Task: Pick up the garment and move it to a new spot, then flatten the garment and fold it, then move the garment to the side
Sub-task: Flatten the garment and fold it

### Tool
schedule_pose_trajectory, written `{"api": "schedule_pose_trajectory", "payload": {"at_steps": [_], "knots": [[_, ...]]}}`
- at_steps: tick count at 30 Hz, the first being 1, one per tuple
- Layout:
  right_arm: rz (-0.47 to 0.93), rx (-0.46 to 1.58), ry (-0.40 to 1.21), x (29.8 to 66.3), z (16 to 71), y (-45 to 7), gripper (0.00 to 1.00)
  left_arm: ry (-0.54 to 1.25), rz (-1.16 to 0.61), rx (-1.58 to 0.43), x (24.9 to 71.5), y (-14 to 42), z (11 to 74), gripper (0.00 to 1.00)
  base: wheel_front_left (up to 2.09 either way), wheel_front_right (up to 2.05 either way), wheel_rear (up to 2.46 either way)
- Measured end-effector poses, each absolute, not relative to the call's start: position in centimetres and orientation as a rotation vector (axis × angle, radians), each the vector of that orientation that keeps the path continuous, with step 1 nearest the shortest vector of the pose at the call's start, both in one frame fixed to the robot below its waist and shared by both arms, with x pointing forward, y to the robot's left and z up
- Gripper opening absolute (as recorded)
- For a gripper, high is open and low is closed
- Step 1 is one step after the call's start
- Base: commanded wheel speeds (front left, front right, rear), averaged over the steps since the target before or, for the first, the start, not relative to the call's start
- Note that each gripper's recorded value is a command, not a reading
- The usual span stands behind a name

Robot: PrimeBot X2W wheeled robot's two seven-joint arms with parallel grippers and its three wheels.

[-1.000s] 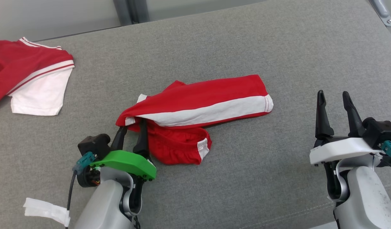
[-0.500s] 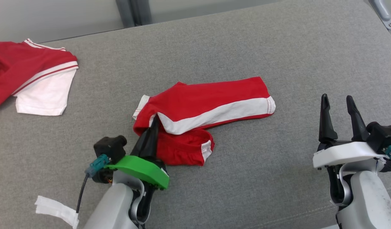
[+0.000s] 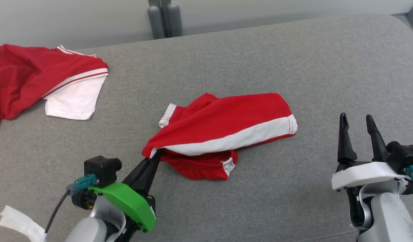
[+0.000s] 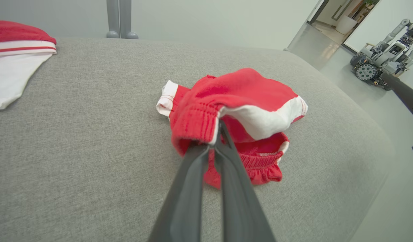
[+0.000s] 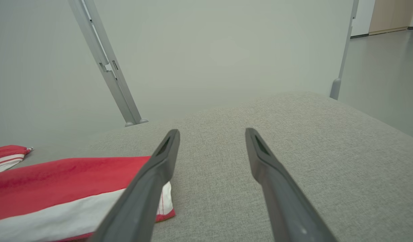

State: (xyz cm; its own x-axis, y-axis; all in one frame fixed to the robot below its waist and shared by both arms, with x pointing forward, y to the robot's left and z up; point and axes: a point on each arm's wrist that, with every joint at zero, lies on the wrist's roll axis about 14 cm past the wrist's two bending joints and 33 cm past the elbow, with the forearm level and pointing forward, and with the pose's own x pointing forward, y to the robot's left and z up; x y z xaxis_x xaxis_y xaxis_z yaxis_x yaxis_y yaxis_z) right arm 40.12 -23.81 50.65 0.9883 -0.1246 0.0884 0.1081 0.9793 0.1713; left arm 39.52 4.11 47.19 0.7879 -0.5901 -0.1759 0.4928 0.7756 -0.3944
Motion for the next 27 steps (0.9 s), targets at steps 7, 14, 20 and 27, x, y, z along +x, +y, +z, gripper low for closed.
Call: {"api": "schedule_pose_trajectory", "payload": {"at_steps": [7, 14, 20, 27], "knots": [[-0.089, 0.179, -0.112, 40.1, 51.2, -22.8, 1.0, 0.495, -0.625, -0.318, 35.7, 5.3, 45.2, 0.0, 0.0, 0.0, 0.0], [-0.085, 0.18, -0.11, 39.8, 51.1, -22.7, 1.0, 0.667, -0.627, -0.329, 33.5, 6.9, 43.1, 0.0, 0.0, 0.0, 0.0], [-0.085, 0.18, -0.105, 39.7, 51.0, -22.7, 1.0, 0.778, -0.609, -0.362, 32.5, 8.1, 41.0, 0.0, 0.0, 0.0, 0.0], [-0.084, 0.178, -0.098, 39.7, 50.8, -22.6, 1.0, 0.809, -0.565, -0.339, 33.3, 9.5, 39.4, 0.0, 0.0, 0.0, 0.0]]}}
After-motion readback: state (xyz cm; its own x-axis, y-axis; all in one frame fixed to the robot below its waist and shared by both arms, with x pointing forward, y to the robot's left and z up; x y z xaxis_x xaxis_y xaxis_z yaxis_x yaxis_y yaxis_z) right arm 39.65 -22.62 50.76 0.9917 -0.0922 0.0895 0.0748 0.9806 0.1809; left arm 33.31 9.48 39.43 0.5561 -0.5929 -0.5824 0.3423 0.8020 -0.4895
